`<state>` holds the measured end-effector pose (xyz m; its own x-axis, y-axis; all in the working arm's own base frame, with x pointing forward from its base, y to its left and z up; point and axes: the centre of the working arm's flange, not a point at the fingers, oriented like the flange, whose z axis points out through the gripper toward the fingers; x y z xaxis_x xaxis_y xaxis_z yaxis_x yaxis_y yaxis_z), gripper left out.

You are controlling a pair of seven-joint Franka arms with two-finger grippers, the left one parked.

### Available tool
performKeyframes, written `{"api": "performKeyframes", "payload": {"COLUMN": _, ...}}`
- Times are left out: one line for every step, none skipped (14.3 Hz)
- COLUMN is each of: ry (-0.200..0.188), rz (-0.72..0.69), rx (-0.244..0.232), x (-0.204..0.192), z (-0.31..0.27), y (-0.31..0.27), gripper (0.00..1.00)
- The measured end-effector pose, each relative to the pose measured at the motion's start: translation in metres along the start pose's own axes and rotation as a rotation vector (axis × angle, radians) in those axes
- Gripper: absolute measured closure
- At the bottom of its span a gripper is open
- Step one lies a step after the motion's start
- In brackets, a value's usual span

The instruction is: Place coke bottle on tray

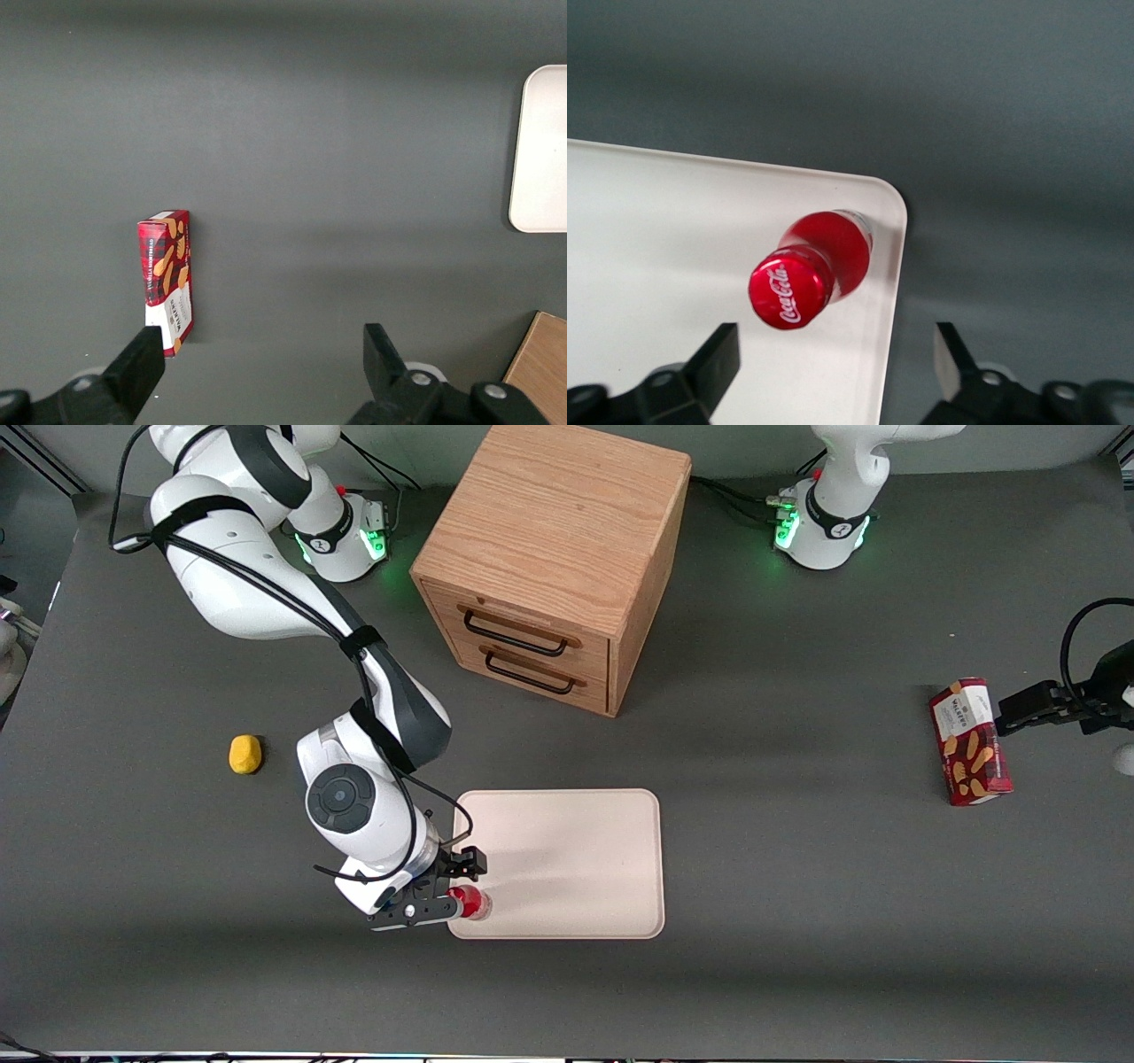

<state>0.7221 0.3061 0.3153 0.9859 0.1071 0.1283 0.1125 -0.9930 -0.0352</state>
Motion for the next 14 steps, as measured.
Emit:
{"api": "performKeyframes", "payload": {"ry": 0.002, "rz": -0.001, "rx": 0.0, "x": 0.0, "z": 0.0, "y": 0.0, "gripper": 0.0}}
{"api": "performKeyframes", "payload": {"ry": 0.004, "rz": -0.001, "rx": 0.0, "x": 0.0, "z": 0.0, "y": 0.0, "gripper": 0.0}}
{"api": "performKeyframes", "payload": {"ry": 0.005, "rz": -0.001, "rx": 0.0, "x": 0.001, "z": 0.0, "y": 0.0, "gripper": 0.0}}
{"api": "performKeyframes", "payload": {"ry": 0.007, "rz": -0.001, "rx": 0.001, "x": 0.001, "z": -0.001, "y": 0.0, "gripper": 0.0}}
{"api": "performKeyframes", "payload": {"ry": 0.01, "rz": 0.001, "rx": 0.002, "x": 0.001, "z": -0.002, "y": 0.0, "gripper": 0.0}}
{"api": "performKeyframes", "payload": {"ry": 0.015, "rz": 0.003, "rx": 0.003, "x": 0.003, "z": -0.005, "y": 0.001, "gripper": 0.0}}
{"api": "performKeyframes", "payload": {"ry": 0.021, "rz": 0.005, "rx": 0.001, "x": 0.004, "z": -0.012, "y": 0.002, "gripper": 0.0}}
{"api": "performKeyframes", "payload": {"ry": 0.017, "rz": 0.007, "rx": -0.006, "x": 0.003, "z": -0.022, "y": 0.003, "gripper": 0.0}}
{"api": "performKeyframes", "payload": {"ry": 0.008, "rz": 0.012, "rx": -0.018, "x": 0.002, "z": -0.036, "y": 0.006, "gripper": 0.0}}
{"api": "performKeyframes", "payload": {"ry": 0.003, "rz": 0.019, "rx": -0.026, "x": 0.001, "z": -0.051, "y": 0.01, "gripper": 0.0}}
{"api": "performKeyframes", "payload": {"ry": -0.005, "rz": 0.031, "rx": -0.027, "x": -0.001, "z": -0.069, "y": 0.017, "gripper": 0.0}}
{"api": "performKeyframes", "payload": {"ry": -0.016, "rz": 0.05, "rx": -0.018, "x": -0.005, "z": -0.087, "y": 0.026, "gripper": 0.0}}
{"api": "performKeyframes", "payload": {"ry": -0.025, "rz": 0.064, "rx": -0.01, "x": -0.011, "z": -0.104, "y": 0.036, "gripper": 0.0}}
{"api": "performKeyframes", "payload": {"ry": -0.029, "rz": 0.076, "rx": -0.009, "x": -0.018, "z": -0.121, "y": 0.047, "gripper": 0.0}}
